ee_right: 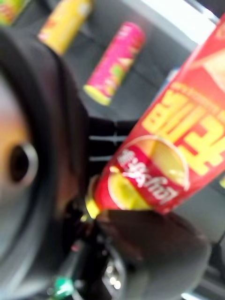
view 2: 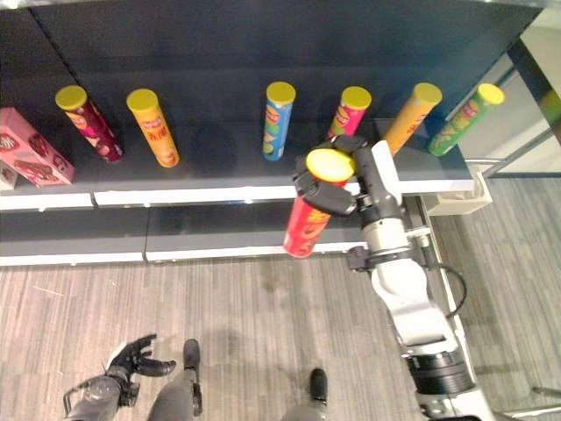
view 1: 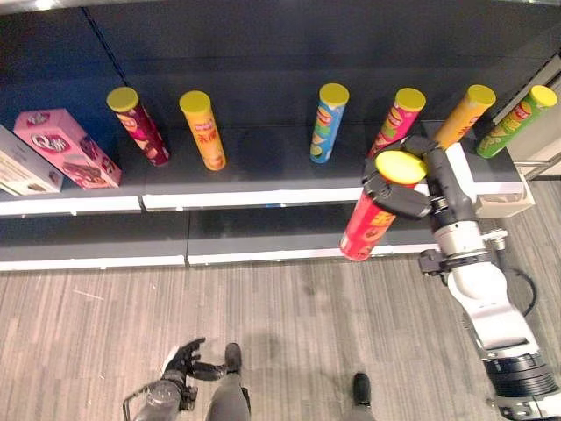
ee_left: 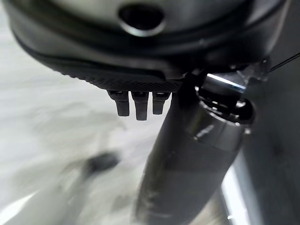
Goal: Put the goods on the table back onto the shelves and tidy them up.
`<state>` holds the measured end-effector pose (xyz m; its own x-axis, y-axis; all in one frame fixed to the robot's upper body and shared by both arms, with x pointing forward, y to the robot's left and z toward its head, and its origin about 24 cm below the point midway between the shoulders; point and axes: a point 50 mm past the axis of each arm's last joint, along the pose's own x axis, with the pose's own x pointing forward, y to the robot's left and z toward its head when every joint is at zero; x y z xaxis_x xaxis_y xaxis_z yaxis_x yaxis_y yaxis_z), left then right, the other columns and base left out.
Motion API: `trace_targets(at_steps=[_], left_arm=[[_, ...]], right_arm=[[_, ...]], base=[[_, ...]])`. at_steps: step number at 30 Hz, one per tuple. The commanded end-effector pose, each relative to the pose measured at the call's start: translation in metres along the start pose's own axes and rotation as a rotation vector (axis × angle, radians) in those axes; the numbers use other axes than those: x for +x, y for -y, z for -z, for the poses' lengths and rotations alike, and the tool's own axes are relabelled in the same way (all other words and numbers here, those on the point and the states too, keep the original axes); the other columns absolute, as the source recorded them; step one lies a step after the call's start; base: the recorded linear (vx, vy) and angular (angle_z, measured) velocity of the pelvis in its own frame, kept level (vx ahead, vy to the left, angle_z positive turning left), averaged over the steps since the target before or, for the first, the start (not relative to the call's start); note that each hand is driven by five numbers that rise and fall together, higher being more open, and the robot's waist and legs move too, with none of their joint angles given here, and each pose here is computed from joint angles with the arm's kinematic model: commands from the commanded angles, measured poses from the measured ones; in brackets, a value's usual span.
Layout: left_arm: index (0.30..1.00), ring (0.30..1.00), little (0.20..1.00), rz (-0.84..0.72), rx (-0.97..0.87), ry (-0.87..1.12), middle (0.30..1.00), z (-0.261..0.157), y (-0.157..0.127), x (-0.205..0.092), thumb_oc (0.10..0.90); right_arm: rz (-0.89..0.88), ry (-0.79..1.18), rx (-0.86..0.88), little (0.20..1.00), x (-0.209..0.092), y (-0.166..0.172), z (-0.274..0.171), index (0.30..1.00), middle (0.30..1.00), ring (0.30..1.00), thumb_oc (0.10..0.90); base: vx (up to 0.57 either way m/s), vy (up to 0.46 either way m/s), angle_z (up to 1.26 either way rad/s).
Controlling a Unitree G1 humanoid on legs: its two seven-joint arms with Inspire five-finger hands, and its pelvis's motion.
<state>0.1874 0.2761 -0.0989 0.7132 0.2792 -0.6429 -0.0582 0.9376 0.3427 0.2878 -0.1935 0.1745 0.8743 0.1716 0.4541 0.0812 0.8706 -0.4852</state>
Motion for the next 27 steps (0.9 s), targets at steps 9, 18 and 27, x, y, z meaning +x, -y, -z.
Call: trace_targets(at_steps=[9,18,27], left_arm=[[0.9,0.9,0.9,-0.063,0.005,-0.076,0.9,0.031,-0.016,-0.012,0.8],[0.9,0.9,0.9,-0.026,-0.022,-0.075,0.9,0.034,0.003,-0.014,0.8],[0.9,0.9,0.9,-0.053,-0.045,-0.033,0.9,0.022,0.005,-0.011,0.8]], right_arm=[[0.156,0.369,-0.126,0.3,0.03,0.052,-0.069,0.3,0.3,0.3,0.4],[0.118,0.424,-0.119,0.3,0.034,0.035,-0.081,0.3,0.3,0.3,0.4],[0.305,0.561,-0.227,0.3,0.041,0.034,-0.108,0.3,0.3,0.3,0.4]], base=[[0.05,0.197,0.06],[0.06,-0.027,0.14],[-0.03,-0.048,0.17]])
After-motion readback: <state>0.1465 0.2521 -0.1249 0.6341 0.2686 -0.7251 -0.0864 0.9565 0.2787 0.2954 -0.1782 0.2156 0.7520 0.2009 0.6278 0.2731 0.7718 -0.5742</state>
